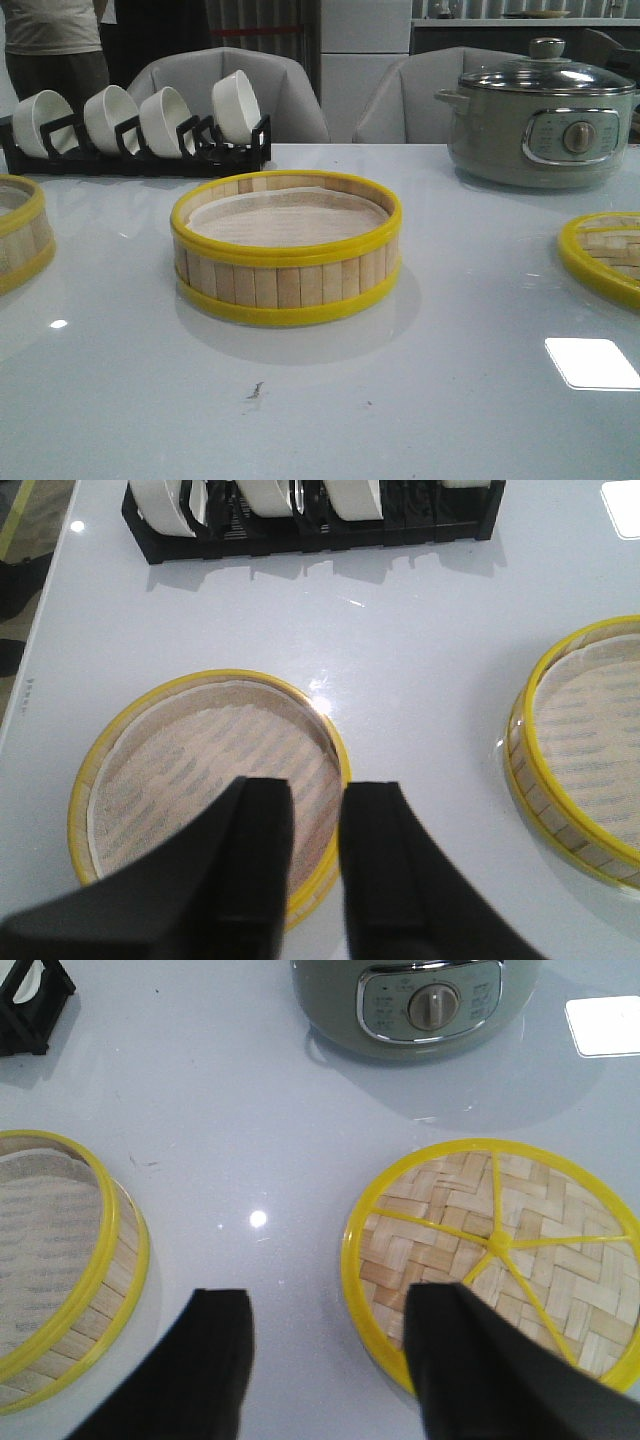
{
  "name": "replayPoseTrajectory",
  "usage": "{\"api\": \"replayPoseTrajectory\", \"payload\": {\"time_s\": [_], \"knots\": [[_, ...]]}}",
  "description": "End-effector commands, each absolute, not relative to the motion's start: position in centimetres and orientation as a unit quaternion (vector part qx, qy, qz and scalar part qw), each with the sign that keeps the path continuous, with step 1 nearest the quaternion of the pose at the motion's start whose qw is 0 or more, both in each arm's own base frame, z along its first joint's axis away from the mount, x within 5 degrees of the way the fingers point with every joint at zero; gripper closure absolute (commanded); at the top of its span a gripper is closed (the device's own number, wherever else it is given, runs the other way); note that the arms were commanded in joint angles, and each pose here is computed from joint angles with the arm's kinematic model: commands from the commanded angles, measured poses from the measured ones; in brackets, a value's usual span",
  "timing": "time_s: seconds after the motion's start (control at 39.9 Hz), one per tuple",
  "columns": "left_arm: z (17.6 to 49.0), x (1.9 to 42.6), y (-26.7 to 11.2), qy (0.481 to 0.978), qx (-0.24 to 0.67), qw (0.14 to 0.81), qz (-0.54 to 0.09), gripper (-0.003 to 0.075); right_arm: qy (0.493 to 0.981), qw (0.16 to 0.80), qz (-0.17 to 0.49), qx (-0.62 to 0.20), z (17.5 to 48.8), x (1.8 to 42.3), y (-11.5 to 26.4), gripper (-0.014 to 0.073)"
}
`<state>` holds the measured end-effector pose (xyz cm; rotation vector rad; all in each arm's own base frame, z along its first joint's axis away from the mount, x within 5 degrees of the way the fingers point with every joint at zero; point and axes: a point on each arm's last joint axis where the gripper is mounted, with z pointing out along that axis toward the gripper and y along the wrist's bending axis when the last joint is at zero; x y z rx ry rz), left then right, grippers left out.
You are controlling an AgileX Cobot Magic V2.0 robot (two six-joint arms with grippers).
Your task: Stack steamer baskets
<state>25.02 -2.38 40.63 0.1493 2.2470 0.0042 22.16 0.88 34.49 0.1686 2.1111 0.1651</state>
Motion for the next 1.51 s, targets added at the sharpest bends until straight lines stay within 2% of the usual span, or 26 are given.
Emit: {"api": "replayPoseTrajectory", "payload": {"time_s": [0.0, 0.05, 0.1, 0.55, 0.85, 1.48], "knots": [[42.2, 25.6, -2.7, 0.876, 0.060, 0.478, -0.007, 0.0249, 0.833, 0.543, 0.075, 0.067, 36.7, 22.3, 0.9, 0.0051], [41.6, 26.2, -2.8, 0.881, 0.060, 0.469, -0.007, 0.0178, 0.832, 0.546, 0.075, 0.067, 36.8, 22.3, 0.9, 0.0064], [41.0, 27.0, -2.9, 0.885, 0.061, 0.462, -0.007, 0.0151, 0.830, 0.548, 0.075, 0.067, 36.8, 22.3, 0.9, 0.0078], [32.2, 35.6, -3.9, 0.922, 0.066, 0.382, -0.005, 0.0151, 0.835, 0.541, 0.075, 0.068, 36.7, 22.3, 0.9, 0.0092], [29.1, 39.7, -4.4, 0.937, 0.064, 0.342, -0.007, 0.0153, 0.840, 0.533, 0.074, 0.068, 36.5, 22.2, 0.9, 0.0092], [23.8, 42.0, -4.8, 0.964, 0.055, 0.259, -0.016, 0.0153, 0.841, 0.532, 0.074, 0.068, 36.5, 22.2, 0.9, 0.0092]]}}
